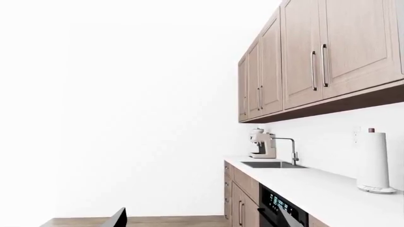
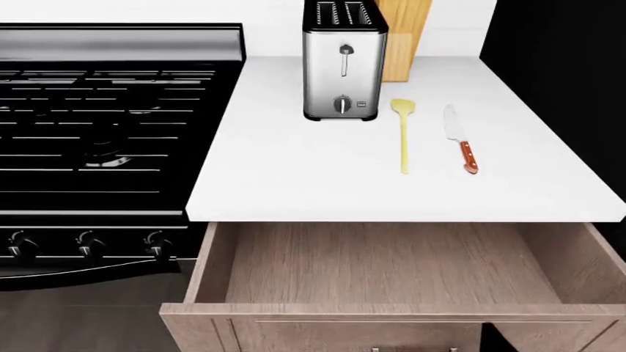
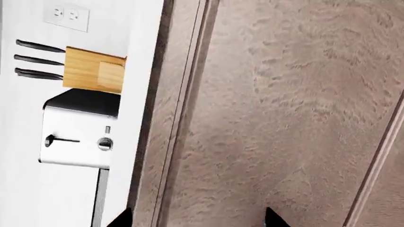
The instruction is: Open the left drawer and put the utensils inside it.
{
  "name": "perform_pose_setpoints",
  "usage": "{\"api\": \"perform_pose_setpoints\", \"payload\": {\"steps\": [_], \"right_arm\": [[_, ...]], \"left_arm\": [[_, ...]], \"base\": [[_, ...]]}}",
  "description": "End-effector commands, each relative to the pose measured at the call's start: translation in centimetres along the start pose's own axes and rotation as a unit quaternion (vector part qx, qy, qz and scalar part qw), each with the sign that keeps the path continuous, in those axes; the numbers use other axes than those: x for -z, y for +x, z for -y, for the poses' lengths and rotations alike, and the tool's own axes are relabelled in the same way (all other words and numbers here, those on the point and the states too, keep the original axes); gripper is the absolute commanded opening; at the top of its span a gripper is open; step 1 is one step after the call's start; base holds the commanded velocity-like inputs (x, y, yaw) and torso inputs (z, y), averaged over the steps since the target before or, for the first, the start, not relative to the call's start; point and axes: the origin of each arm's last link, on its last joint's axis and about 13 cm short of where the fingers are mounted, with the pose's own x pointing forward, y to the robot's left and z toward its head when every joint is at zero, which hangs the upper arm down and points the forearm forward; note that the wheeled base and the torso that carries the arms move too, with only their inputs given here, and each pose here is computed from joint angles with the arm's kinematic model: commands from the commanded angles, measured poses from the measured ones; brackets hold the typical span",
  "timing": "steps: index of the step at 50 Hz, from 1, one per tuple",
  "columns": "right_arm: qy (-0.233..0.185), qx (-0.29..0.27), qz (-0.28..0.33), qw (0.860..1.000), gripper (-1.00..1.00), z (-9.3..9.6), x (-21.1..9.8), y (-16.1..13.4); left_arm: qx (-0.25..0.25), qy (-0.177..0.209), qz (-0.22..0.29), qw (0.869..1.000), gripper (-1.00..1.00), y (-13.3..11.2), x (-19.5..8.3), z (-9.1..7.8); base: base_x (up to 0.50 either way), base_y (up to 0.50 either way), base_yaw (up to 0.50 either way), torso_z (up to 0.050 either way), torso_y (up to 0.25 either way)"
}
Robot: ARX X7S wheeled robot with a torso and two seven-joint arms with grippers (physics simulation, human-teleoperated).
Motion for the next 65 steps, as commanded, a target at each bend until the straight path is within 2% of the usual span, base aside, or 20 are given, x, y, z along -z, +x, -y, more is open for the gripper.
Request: {"api": "perform_pose_setpoints", "payload": {"steps": [1, 11, 19, 28, 37, 41, 50, 58, 65], "right_arm": [[-0.019, -0.036, 0.041, 0.998, 1.00, -1.8, -1.2, -1.0], [-0.025, -0.063, 0.042, 0.997, 1.00, -3.0, -1.5, -1.5], [-0.030, -0.092, 0.030, 0.995, 1.00, -4.6, -1.1, -2.6], [-0.051, -0.108, 0.020, 0.993, 1.00, -5.8, -1.0, -3.3], [-0.105, -0.141, -0.031, 0.984, 1.00, -6.8, -0.5, -3.8], [-0.113, -0.160, -0.035, 0.980, 1.00, -7.4, -0.5, -4.0], [-0.162, -0.190, -0.040, 0.968, 1.00, -9.6, -0.7, -3.9], [-0.179, -0.204, -0.055, 0.961, 1.00, -10.9, -0.7, -4.0], [-0.224, -0.210, -0.054, 0.950, 1.00, -12.5, -1.1, -3.3]], "left_arm": [[-0.001, -0.001, 0.000, 1.000, 1.00, 0.1, -0.1, -0.1], [-0.001, -0.002, 0.000, 1.000, 1.00, 0.1, -0.2, -0.1], [-0.003, -0.003, 0.000, 1.000, 1.00, 0.1, -0.3, -0.2], [-0.003, -0.003, -0.001, 1.000, 1.00, 0.1, -0.2, -0.2], [-0.003, -0.003, -0.002, 1.000, 1.00, 0.1, -0.2, -0.2], [-0.002, -0.002, -0.002, 1.000, 1.00, 0.1, -0.1, -0.1], [-0.001, 0.001, -0.004, 1.000, 1.00, -0.1, 0.1, 0.0], [0.000, 0.002, -0.006, 1.000, 1.00, -0.2, 0.3, 0.2], [0.000, 0.004, -0.007, 1.000, 1.00, -0.3, 0.4, 0.2]], "base": [[0.00, 0.00, 0.00, 0.000, 0.000], [0.00, 0.00, 0.00, 0.000, 0.000], [0.00, 0.00, 0.00, 0.000, 0.000], [0.00, 0.00, 0.00, 0.000, 0.000], [0.00, 0.00, 0.00, 0.000, 0.000], [0.00, 0.00, 0.00, 0.000, 0.000], [0.00, 0.00, 0.00, 0.000, 0.000], [0.00, 0.00, 0.00, 0.000, 0.000], [0.00, 0.00, 0.00, 0.000, 0.000]]}}
